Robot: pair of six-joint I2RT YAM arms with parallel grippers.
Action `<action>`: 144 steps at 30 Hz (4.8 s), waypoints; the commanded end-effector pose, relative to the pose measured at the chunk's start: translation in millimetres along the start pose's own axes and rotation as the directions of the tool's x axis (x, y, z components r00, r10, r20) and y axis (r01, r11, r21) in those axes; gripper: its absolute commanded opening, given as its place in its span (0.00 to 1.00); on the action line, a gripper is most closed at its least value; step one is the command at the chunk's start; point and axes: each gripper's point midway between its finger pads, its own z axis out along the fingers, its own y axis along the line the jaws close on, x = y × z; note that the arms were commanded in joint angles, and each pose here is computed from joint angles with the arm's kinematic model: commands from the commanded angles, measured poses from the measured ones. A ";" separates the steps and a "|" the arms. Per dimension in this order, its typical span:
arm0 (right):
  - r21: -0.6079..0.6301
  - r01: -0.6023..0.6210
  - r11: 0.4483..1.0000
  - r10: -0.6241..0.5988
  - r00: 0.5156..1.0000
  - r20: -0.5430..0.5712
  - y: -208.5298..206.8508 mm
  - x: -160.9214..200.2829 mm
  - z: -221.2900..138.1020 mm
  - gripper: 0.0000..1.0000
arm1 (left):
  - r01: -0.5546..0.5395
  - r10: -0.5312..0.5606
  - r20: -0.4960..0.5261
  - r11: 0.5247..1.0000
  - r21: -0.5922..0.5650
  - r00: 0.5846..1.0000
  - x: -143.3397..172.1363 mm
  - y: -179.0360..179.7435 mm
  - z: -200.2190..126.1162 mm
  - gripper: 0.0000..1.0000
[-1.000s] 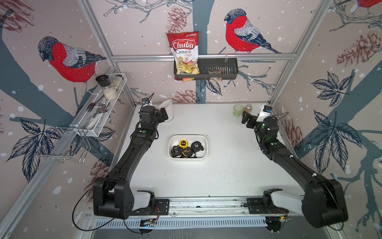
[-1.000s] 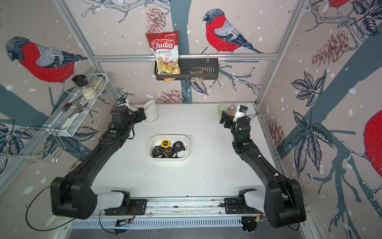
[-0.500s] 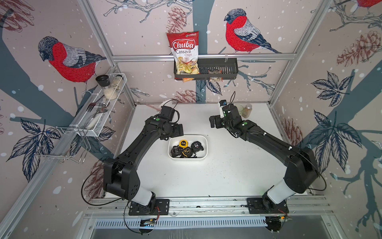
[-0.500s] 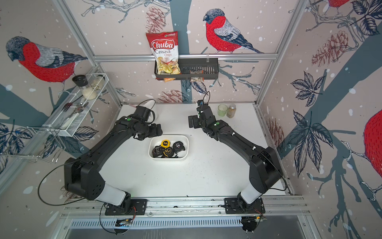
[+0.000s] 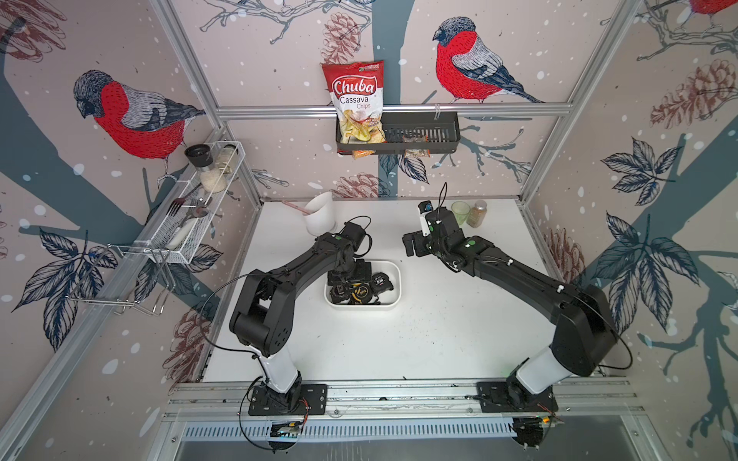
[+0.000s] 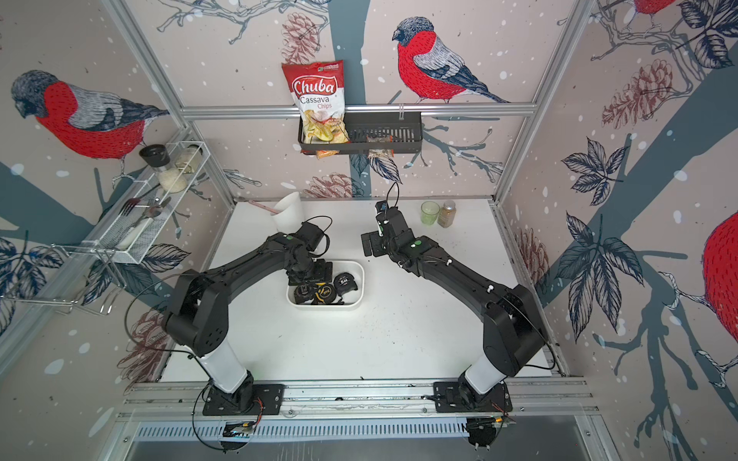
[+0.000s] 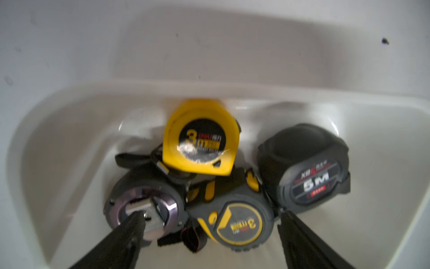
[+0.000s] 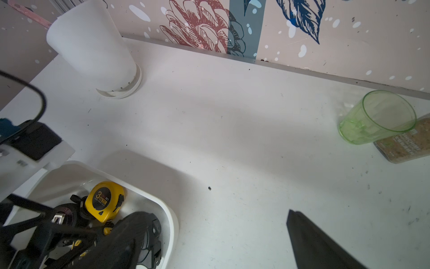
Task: Take the tape measure out of the storage box
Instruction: Pick up the tape measure from the storage box, then place the tape measure at the center of the board.
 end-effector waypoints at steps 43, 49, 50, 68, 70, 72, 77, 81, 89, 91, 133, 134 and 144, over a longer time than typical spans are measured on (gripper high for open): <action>-0.107 -0.146 0.983 0.142 0.989 -0.038 -1.7 9.1 -7.3 1.00 | 0.031 -0.030 0.162 0.999 -0.009 0.986 -76.1 6.8 -79.5 0.00; -0.299 -0.249 0.921 0.257 0.966 -0.014 14.5 10.5 -30.9 1.00 | 0.201 -0.251 0.110 0.919 0.339 0.962 -78.2 -43.4 -105.3 0.00; -0.349 -0.287 0.892 0.303 0.953 -0.008 15.2 9.2 -34.7 1.00 | 0.215 -0.279 0.099 0.884 0.415 0.955 -78.6 -58.5 -111.9 0.00; -0.571 -0.271 0.775 0.381 0.921 0.081 43.6 -38.0 -61.8 0.91 | 0.308 -0.463 0.043 0.652 0.693 0.885 -124.2 -147.5 -144.8 0.00; -0.564 -0.271 0.780 0.377 0.923 0.078 44.6 -35.2 -59.9 0.89 | 0.312 -0.477 0.038 0.631 0.711 0.878 -126.8 -152.9 -149.2 0.00; -0.554 -0.269 0.788 0.372 0.925 0.081 43.9 -33.7 -58.6 0.87 | 0.313 -0.479 0.035 0.626 0.715 0.877 -126.7 -157.5 -152.3 0.00; -0.521 -0.264 0.812 0.359 0.929 0.089 39.2 -29.6 -51.9 0.84 | 0.316 -0.459 -0.001 0.608 0.729 0.888 -121.3 -170.9 -155.4 0.00; -0.514 -0.263 0.816 0.358 0.929 0.092 38.0 -30.0 -46.0 0.81 | 0.311 -0.427 -0.023 0.620 0.720 0.904 -112.5 -176.8 -152.8 0.00; -0.500 -0.269 0.823 0.357 0.930 0.087 37.0 -31.9 -31.5 0.67 | 0.299 -0.404 -0.026 0.631 0.716 0.915 -104.9 -179.3 -155.5 0.00; -0.497 -0.264 0.826 0.354 0.931 0.093 36.9 -33.9 -30.5 0.62 | 0.295 -0.399 -0.025 0.634 0.715 0.917 -104.3 -179.9 -154.8 0.00; -0.361 -0.371 0.855 0.436 0.892 0.117 -12.0 -38.0 -17.0 0.00 | 0.213 -0.350 -0.001 0.569 0.794 0.937 -112.5 -175.5 -167.9 0.86; -0.342 -0.396 0.852 0.453 0.886 0.103 -20.8 -29.7 -16.4 0.00 | 0.213 -0.355 0.008 0.579 0.787 0.935 -112.2 -168.3 -166.8 0.89; -0.225 -0.631 0.742 0.603 0.775 -0.188 -59.2 65.8 26.1 0.00 | 0.155 -0.291 0.132 0.780 0.606 0.947 -102.1 -110.1 -137.7 0.97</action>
